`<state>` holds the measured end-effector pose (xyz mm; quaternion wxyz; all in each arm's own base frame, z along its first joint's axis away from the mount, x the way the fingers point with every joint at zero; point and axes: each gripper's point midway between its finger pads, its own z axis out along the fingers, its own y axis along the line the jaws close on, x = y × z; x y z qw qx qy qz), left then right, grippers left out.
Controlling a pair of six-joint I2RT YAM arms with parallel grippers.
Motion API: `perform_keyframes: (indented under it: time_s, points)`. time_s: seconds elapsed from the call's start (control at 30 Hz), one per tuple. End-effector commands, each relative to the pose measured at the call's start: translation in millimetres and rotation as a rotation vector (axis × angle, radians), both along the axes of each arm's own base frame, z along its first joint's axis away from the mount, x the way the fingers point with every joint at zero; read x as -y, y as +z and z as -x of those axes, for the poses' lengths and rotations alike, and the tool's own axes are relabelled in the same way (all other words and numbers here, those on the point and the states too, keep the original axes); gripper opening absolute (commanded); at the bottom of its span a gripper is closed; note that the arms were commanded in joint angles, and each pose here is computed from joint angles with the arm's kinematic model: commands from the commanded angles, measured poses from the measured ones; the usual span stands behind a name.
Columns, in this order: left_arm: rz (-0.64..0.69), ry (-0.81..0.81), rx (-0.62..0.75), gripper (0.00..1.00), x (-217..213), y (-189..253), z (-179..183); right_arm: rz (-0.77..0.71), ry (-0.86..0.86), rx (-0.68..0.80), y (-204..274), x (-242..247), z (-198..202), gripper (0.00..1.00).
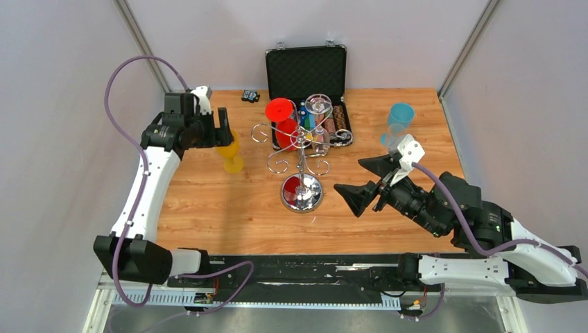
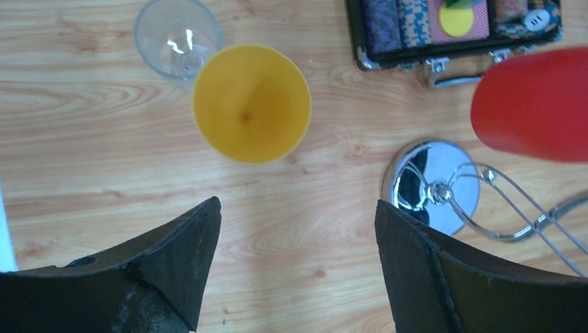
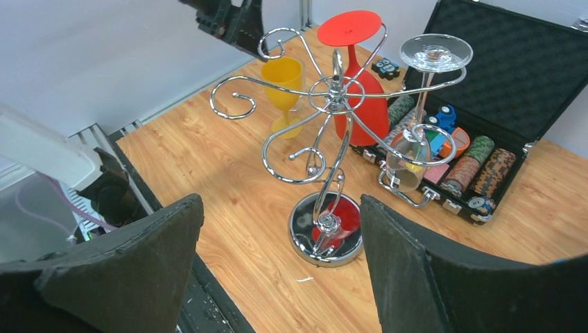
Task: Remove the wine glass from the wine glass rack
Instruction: Place the wine glass at the center of the board, then pick up the wine glass from the wine rack.
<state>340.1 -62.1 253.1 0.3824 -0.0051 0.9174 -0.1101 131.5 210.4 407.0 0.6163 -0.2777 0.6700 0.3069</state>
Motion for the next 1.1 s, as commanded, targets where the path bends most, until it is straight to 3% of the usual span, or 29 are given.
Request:
perform_keyframes:
  time_s: [0.0, 0.17, 0.8, 1.07]
  points:
    - [0.099, -0.058, 0.065, 0.9, 16.1, 9.7, 14.5, -0.023, -0.091, -0.007, 16.1, 4.2, -13.0, 0.83]
    - [0.194, -0.124, 0.137, 1.0, 33.7, 18.9, 26.5, 0.01, -0.127, 0.006, 22.8, -5.3, -24.7, 0.84]
    - [0.329, -0.304, 0.318, 1.0, 61.9, 48.3, 77.6, -0.054, -0.256, -0.142, 43.9, -12.6, -121.1, 0.84]
    - [0.52, -0.422, 0.359, 1.0, 88.3, 77.0, 113.1, -0.084, -0.231, -0.236, 36.2, -14.6, -155.8, 0.82]
